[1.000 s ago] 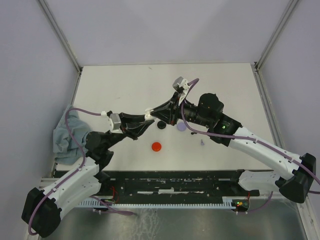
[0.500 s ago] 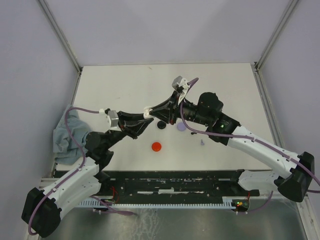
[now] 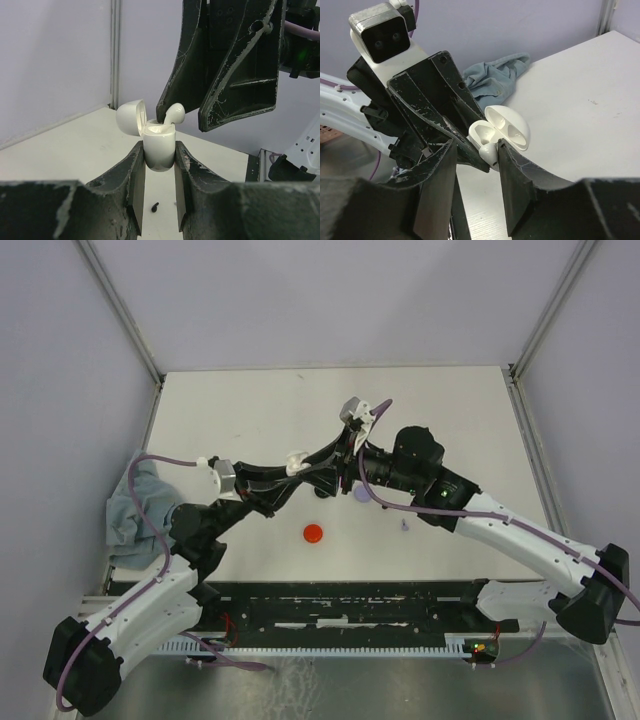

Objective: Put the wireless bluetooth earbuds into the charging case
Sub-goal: Place the earbud in the charging case.

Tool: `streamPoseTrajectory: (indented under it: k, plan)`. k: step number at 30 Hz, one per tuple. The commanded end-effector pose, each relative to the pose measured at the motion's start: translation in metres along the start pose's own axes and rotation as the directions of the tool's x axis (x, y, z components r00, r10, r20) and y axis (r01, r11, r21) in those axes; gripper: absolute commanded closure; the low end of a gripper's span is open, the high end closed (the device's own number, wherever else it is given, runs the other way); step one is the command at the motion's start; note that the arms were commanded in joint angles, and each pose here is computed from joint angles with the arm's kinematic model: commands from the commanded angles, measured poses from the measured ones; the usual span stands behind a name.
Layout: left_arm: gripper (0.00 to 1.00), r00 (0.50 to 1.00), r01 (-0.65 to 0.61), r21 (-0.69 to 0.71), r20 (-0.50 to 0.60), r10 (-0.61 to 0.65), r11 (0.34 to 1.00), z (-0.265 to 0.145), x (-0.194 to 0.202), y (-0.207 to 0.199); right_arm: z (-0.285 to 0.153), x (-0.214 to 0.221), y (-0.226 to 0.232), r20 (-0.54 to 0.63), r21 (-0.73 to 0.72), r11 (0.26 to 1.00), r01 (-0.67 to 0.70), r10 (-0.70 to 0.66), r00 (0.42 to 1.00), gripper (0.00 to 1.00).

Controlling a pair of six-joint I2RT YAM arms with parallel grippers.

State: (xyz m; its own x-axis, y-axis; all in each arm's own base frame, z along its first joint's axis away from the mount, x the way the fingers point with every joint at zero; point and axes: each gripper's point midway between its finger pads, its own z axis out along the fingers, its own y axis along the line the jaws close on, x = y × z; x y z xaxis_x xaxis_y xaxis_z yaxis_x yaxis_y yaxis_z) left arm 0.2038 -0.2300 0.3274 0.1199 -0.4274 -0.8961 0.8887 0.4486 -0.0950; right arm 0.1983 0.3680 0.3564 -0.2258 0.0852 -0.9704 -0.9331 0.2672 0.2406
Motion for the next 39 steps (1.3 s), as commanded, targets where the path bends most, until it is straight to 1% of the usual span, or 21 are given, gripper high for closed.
streamPoseTrajectory:
  k: [1,6,13,19,23,25,27,30,33,39]
  plan:
    - [0.97,0.995,-0.049,0.033,0.088,0.046,0.998,0.003,-0.03,-0.009,-0.01,-0.004,-0.008,-0.004,0.08,0.997,0.021,-0.021,1.0,0.51]
    - [0.97,0.996,-0.053,0.035,0.075,0.05,0.998,-0.001,-0.023,-0.01,-0.018,-0.009,-0.018,0.009,0.153,0.987,0.042,-0.044,0.999,0.47]
    - [0.97,0.996,-0.07,0.074,0.061,0.066,0.995,-0.003,-0.019,-0.016,-0.023,-0.01,-0.03,0.01,0.228,0.973,0.039,-0.043,0.999,0.45]
    - [0.97,0.997,-0.078,0.077,0.03,0.076,0.994,-0.006,-0.01,-0.016,-0.025,-0.014,-0.031,0.018,0.238,0.971,0.031,-0.037,0.999,0.42]
    - [0.97,0.996,-0.086,0.08,0.015,0.085,0.993,-0.008,-0.006,-0.016,-0.026,-0.013,-0.034,0.003,0.257,0.966,0.025,-0.027,1.0,0.41]
    - [0.97,0.996,-0.086,0.068,0.01,0.086,0.994,-0.009,-0.004,-0.014,-0.026,-0.01,-0.037,-0.01,0.272,0.962,0.024,-0.022,1.0,0.4]
    - [0.97,0.996,-0.083,0.028,-0.009,0.084,0.996,-0.01,0.001,-0.006,-0.029,-0.006,-0.045,-0.024,0.308,0.951,0.023,-0.016,1.0,0.38]
    - [0.97,0.995,-0.092,-0.048,-0.05,0.089,0.995,-0.014,0.012,0.009,-0.031,0.006,-0.059,-0.076,0.363,0.931,0.021,0.007,0.997,0.35]
    - [0.97,0.992,-0.104,-0.079,-0.081,0.098,0.991,-0.019,0.02,0.015,-0.032,0.02,-0.071,-0.123,0.397,0.918,0.011,0.041,0.992,0.34]
    - [0.97,0.987,-0.111,-0.084,-0.123,0.1,0.99,-0.026,0.036,0.018,-0.029,0.02,-0.067,-0.129,0.358,0.934,-0.014,0.064,0.99,0.35]
